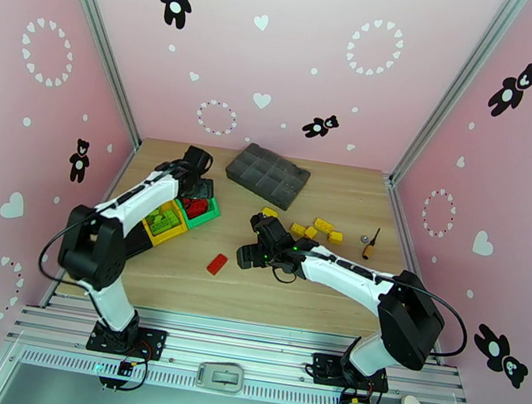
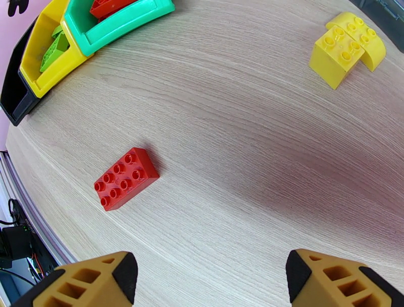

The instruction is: Sort the legos into containers by color

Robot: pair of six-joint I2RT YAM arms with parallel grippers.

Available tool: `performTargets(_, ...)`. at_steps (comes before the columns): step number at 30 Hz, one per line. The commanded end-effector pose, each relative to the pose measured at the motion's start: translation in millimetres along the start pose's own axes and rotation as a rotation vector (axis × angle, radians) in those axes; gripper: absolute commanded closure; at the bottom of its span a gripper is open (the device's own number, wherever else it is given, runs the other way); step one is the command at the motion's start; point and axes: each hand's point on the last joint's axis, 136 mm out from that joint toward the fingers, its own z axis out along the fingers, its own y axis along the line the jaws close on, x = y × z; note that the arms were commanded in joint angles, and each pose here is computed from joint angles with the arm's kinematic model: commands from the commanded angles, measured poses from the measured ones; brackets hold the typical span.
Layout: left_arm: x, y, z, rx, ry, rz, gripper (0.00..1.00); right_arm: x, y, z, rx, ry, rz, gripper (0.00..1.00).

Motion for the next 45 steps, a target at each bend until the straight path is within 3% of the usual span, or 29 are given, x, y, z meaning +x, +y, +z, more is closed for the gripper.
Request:
performTargets(1,20,-21,-18,0.068,0.010,0.070,0.17,-6,3,-1,0.011,-0.005,-0.024,0.18)
performTargets(17,171,-71,-25,0.273,0.217,0.302,0.28,4,-31,-8,0.038,0.010,0.035,0.19)
performTargets(25,224,-72,-8,0.254,0.301,0.353,0.31,10,-39,-13,0.048,0.010,0.058,0.20)
performTargets(45,241,-67,9,0.114,0.309,0.384,0.51,6,-40,-17,0.051,-0.007,0.062,0.20)
